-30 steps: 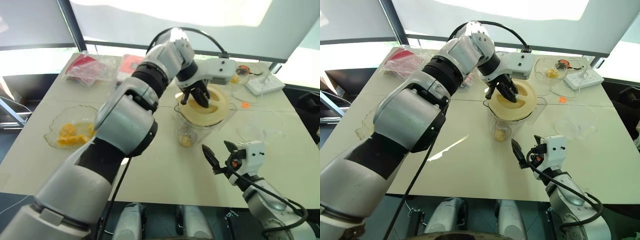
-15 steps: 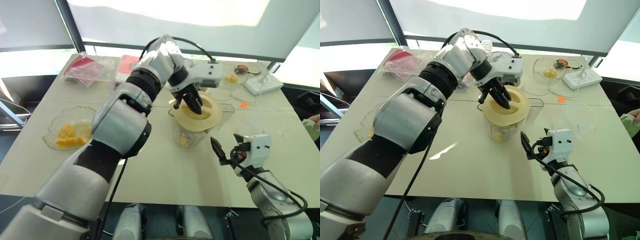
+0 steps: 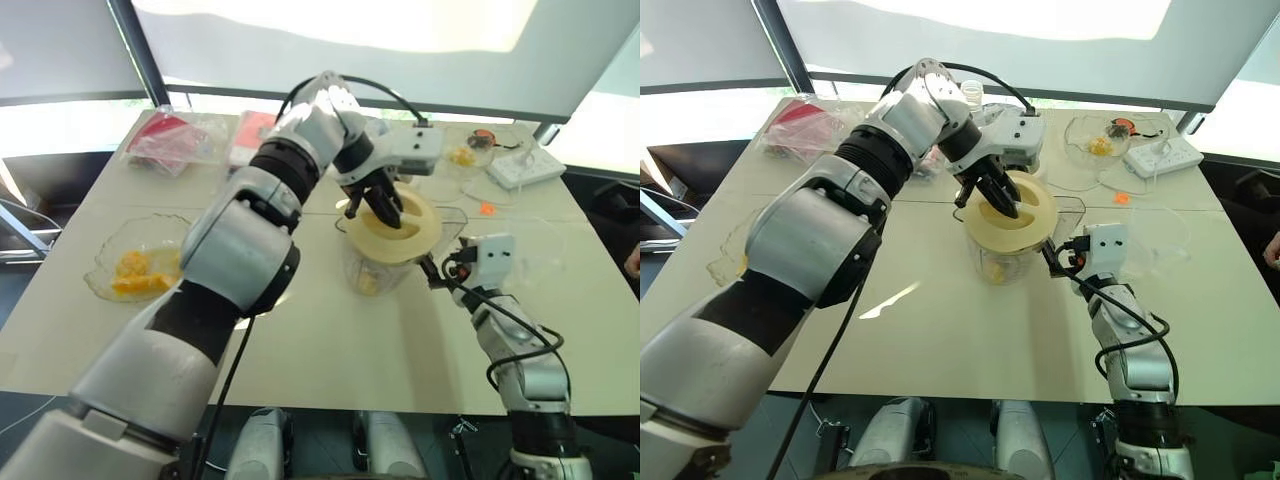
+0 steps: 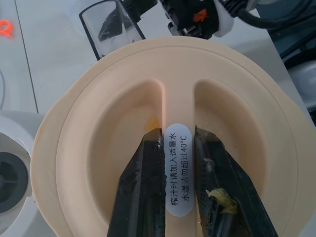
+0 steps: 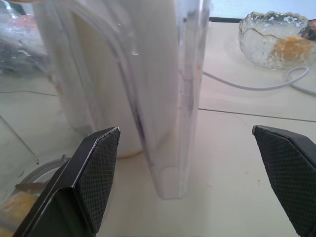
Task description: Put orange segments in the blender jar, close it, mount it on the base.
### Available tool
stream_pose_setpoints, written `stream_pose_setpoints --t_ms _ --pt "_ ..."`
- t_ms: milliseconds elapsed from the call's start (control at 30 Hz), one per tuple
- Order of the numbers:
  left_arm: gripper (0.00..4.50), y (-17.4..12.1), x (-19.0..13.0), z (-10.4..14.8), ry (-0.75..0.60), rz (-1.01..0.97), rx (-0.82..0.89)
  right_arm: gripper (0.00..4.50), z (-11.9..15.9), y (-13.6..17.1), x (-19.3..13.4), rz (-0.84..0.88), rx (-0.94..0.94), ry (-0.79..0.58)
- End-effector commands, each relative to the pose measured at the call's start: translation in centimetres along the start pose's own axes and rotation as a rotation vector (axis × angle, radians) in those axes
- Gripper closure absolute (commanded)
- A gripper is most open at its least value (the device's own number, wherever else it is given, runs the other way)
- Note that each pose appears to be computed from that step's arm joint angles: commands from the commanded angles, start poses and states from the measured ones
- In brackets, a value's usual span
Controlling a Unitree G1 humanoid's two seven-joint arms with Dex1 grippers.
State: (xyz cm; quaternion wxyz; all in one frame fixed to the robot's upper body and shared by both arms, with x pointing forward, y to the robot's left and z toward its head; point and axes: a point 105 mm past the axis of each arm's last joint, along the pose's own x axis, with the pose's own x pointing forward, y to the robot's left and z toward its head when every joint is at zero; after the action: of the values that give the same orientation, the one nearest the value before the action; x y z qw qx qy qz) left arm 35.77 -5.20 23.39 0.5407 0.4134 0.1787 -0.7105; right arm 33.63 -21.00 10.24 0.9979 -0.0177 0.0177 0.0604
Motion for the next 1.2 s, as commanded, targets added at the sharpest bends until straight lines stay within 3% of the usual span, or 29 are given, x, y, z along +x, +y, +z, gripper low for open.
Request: stream_pose_setpoints --t_ms 33,100,233,267,800,1200 --pt "4.27 -1.2 1.7 -1.8 0.010 -0.097 -0.061 0.54 1.3 -0.8 0.6 -0.029 -0.012 -0.065" --pt "4.27 -1.2 1.6 -1.9 0.013 -0.097 -0.058 1.29 1.5 -0.7 0.6 -0.027 -0.014 -0.079" --pt "4.27 -1.2 1.7 -2.2 0.021 -0.098 -0.058 3.43 1.9 -0.3 0.4 -0.021 -0.020 -0.095" --pt "4.27 -1.3 1.7 -2.4 0.024 -0.100 -0.058 3.71 2.0 -0.2 0.2 -0.022 -0.021 -0.098" --pt "4.27 -0.8 1.9 -2.9 -0.055 -0.038 -0.156 3.69 2.5 0.5 -0.6 -0.093 -0.038 -0.084" --pt "4.27 -0.2 2.7 -5.2 -0.057 0.077 -0.376 3.69 3.7 1.9 -1.0 -0.117 -0.025 -0.117"
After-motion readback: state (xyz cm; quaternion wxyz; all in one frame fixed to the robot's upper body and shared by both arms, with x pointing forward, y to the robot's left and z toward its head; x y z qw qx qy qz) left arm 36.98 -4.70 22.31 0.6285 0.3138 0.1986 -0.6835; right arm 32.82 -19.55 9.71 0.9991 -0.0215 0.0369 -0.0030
